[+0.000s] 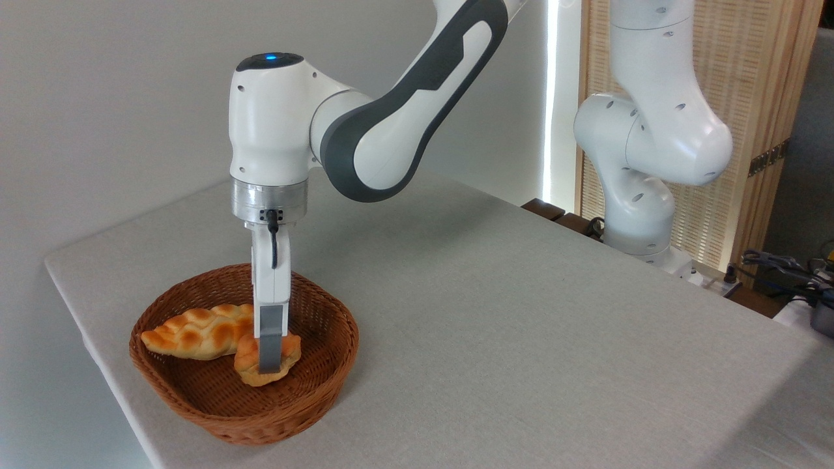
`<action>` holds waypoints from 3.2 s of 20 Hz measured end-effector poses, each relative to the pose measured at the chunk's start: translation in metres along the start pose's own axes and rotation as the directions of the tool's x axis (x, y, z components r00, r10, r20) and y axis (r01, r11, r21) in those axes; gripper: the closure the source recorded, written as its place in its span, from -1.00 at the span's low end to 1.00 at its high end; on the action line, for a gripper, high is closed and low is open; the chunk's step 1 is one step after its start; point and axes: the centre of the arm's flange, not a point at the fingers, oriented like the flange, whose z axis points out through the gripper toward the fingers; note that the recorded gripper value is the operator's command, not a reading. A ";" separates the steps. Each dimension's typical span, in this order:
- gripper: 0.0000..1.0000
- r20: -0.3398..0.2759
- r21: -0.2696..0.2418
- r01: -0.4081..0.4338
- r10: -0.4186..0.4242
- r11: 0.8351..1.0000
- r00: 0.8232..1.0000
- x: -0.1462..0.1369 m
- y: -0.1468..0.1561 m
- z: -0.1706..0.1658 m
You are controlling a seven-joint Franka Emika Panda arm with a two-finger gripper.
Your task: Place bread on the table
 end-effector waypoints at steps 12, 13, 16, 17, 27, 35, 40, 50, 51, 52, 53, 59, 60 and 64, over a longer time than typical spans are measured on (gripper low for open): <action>0.37 -0.010 0.029 0.009 -0.009 1.000 1.000 -0.003 -0.005 -0.017; 0.37 -0.014 0.042 0.015 -0.014 0.999 1.000 -0.005 -0.008 -0.025; 0.36 -0.018 0.053 0.045 -0.044 0.998 0.999 -0.012 -0.016 -0.052; 0.36 -0.017 0.045 0.060 -0.060 0.997 0.998 -0.015 -0.017 -0.061; -0.21 0.152 -0.121 0.148 -0.129 0.982 0.980 -0.099 0.028 -0.133; -1.00 0.197 -0.239 0.064 -0.016 0.969 0.980 -0.104 0.082 -0.083; -1.00 0.204 -0.251 0.065 -0.013 0.966 0.979 -0.106 0.085 -0.077; -1.00 0.206 -0.256 0.064 -0.010 0.965 0.979 -0.106 0.087 -0.075; -1.00 0.206 -0.256 0.064 -0.010 0.965 0.979 -0.106 0.087 -0.075; -1.00 0.206 -0.256 0.064 -0.010 0.965 0.979 -0.106 0.087 -0.075; -1.00 0.206 -0.256 0.064 -0.010 0.965 0.979 -0.106 0.087 -0.075; -1.00 0.179 -0.244 0.089 -0.046 0.966 0.983 -0.101 0.080 -0.085; -1.00 0.165 -0.231 0.119 -0.081 0.966 0.983 -0.098 0.074 -0.095; -1.00 0.149 -0.189 0.225 -0.198 0.956 0.969 -0.081 0.038 -0.155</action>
